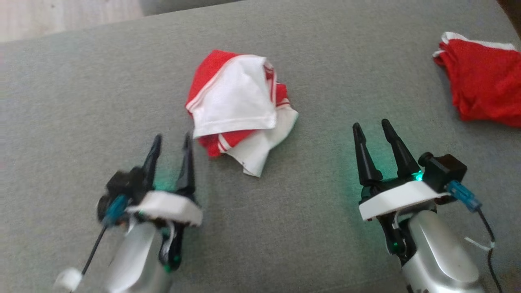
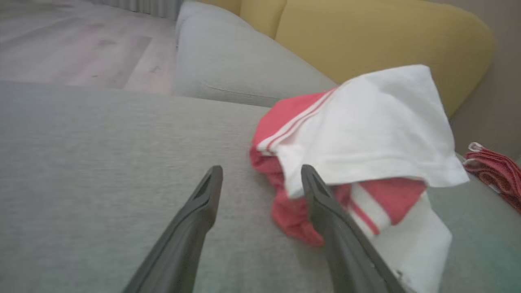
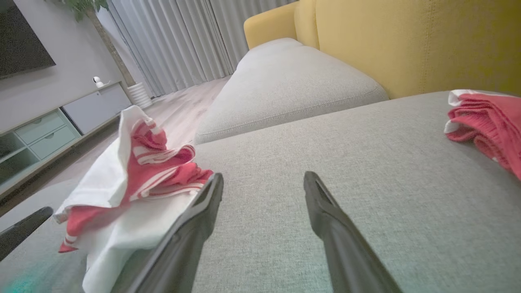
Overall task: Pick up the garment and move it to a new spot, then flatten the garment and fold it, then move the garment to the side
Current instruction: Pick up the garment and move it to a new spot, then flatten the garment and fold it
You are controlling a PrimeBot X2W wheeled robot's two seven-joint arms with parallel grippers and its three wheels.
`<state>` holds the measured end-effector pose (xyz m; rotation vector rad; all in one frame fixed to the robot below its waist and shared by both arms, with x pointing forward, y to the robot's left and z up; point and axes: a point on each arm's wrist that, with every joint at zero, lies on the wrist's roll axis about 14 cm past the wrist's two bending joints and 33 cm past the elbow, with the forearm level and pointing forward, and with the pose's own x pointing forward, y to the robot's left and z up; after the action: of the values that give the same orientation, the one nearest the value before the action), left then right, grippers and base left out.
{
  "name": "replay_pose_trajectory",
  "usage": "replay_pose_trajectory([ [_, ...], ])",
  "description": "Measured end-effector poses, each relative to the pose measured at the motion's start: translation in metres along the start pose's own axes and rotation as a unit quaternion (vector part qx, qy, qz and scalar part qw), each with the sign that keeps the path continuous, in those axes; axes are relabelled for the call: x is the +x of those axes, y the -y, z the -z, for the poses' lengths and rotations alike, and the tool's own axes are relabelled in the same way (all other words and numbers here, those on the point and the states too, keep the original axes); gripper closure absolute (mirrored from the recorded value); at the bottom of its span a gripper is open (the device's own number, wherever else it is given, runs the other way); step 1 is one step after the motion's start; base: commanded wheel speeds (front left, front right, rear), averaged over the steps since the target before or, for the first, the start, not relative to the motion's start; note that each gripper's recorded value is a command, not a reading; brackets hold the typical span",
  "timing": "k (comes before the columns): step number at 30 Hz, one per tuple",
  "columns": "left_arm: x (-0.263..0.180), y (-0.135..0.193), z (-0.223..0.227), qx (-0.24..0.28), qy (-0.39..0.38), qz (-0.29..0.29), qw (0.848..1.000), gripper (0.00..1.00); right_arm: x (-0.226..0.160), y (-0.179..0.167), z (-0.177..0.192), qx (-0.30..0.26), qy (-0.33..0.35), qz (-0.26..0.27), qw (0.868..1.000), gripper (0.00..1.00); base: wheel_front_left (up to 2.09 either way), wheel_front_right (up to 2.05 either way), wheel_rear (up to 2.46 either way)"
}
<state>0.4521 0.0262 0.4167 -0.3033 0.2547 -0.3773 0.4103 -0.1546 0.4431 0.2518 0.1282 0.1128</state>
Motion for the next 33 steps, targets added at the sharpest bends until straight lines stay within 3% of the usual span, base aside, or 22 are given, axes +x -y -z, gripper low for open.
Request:
replay_pose_trajectory([
  [10, -0.081, -0.078, -0.012, 0.026, 0.040, -0.133, 0.990, 0.00, -0.002, -0.009, -0.006, 0.005, 0.012, -0.007, 1.000, 0.00, 0.00, 0.00, 0.00],
  [20, -0.127, -0.085, -0.013, 0.043, 0.049, -0.156, 0.986, 0.00, -0.025, -0.010, 0.010, -0.001, -0.010, -0.003, 1.000, 0.00, 0.00, 0.00, 0.00],
  [33, -0.140, -0.076, -0.014, 0.046, 0.056, -0.154, 0.985, 0.00, -0.030, -0.016, 0.010, -0.007, -0.009, -0.011, 1.000, 0.00, 0.00, 0.00, 0.00],
])
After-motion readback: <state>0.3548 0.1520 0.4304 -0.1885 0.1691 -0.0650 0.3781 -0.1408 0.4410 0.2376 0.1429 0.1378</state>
